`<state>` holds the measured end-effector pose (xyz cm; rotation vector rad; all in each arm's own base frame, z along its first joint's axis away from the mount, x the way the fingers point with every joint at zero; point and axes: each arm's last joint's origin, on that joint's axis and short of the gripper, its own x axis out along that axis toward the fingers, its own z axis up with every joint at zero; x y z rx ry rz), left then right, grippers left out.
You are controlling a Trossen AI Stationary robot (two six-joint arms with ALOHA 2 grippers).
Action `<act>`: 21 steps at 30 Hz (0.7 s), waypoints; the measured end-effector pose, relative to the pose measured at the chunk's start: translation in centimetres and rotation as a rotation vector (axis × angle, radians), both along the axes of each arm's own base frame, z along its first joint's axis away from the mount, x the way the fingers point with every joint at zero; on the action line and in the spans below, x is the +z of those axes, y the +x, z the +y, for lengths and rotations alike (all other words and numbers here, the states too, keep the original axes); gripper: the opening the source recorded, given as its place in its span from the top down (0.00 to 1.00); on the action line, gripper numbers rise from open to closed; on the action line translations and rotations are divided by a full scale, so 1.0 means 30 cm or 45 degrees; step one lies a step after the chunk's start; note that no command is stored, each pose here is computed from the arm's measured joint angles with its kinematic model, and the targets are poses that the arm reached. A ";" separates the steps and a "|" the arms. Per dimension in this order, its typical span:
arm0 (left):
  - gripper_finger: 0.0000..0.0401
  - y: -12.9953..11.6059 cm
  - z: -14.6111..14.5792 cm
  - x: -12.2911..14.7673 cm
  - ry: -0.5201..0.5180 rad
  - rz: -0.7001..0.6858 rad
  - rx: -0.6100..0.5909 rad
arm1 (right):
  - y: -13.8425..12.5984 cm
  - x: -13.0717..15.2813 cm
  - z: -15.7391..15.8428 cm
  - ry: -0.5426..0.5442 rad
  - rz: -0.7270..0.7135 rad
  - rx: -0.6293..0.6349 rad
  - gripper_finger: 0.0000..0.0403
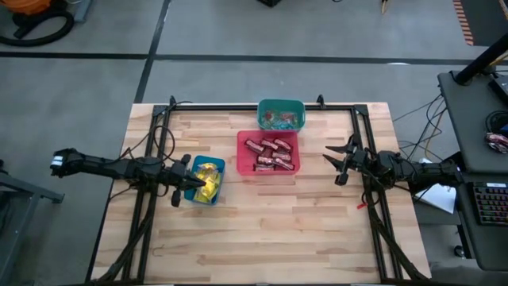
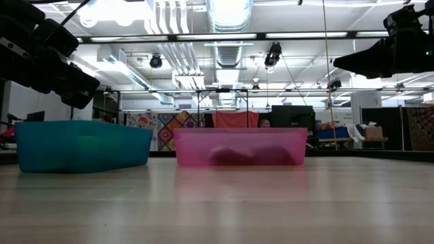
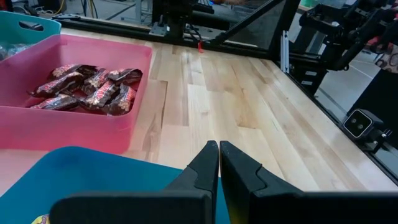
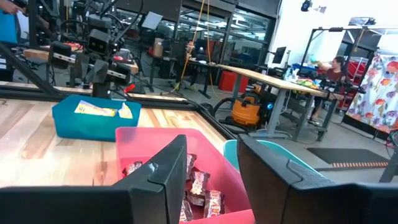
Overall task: Sort candy
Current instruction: Return to Home Position
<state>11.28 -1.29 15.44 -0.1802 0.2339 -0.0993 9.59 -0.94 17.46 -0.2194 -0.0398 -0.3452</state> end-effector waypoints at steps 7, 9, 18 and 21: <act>1.00 0.000 0.000 0.000 0.000 0.000 0.000 | 0.000 0.000 0.000 0.000 0.000 0.000 0.69; 1.00 0.000 0.000 0.000 0.000 0.000 0.000 | 0.000 0.000 0.000 0.000 0.000 0.000 0.69; 1.00 0.000 0.000 0.000 0.000 0.000 0.000 | 0.000 0.000 0.000 0.000 0.000 0.000 0.69; 1.00 0.000 0.000 0.000 0.000 0.000 0.000 | 0.000 0.000 0.000 0.000 0.000 0.000 0.68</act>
